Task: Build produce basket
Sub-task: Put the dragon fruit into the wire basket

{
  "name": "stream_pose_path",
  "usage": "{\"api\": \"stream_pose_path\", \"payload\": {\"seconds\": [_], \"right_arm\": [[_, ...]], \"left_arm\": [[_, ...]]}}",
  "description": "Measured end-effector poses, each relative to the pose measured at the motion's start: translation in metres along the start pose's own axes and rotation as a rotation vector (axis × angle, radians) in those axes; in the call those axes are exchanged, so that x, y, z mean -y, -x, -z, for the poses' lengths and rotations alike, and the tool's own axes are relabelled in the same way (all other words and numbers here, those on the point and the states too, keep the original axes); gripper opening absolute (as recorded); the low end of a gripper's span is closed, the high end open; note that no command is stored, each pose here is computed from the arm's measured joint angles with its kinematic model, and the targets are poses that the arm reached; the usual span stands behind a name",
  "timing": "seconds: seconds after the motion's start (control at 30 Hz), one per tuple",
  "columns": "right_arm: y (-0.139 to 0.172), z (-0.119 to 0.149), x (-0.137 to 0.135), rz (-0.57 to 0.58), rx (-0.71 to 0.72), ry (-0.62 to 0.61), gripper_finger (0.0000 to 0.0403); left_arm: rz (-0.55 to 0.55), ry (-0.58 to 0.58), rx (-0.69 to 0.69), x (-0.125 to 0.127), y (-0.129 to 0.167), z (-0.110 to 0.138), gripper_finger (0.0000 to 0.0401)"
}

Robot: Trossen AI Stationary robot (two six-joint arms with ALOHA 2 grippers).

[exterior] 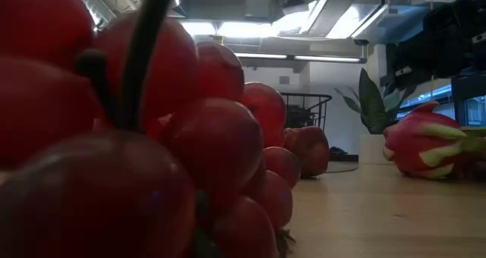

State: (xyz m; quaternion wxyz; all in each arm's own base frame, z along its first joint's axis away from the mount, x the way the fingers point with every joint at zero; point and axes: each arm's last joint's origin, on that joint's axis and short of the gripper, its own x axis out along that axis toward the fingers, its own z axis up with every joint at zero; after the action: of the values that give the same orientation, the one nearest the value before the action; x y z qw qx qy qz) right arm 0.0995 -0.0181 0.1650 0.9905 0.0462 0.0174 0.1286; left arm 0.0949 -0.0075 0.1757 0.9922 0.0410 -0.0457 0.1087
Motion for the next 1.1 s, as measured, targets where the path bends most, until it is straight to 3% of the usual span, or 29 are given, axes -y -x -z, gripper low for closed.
{"api": "stream_pose_path", "payload": {"seconds": [0.23,0.37,0.7,1.1], "right_arm": [[0.000,-0.002,0.001,0.037,0.026,-0.107,0.0001],[0.000,-0.005,0.003,0.123,0.045,-0.109,0.0000],[0.008,-0.043,0.002,0.327,0.156,-0.017,0.0000],[0.003,-0.097,0.004,0.433,0.027,-0.011,0.0000]], "left_arm": [[0.000,0.000,0.000,0.000,0.000,0.000,0.0030],[0.000,0.000,0.000,0.000,0.000,0.000,0.0030],[0.000,0.000,0.000,0.000,0.000,0.000,0.0030],[0.000,0.000,0.001,0.000,0.000,0.000,0.0030]]}}
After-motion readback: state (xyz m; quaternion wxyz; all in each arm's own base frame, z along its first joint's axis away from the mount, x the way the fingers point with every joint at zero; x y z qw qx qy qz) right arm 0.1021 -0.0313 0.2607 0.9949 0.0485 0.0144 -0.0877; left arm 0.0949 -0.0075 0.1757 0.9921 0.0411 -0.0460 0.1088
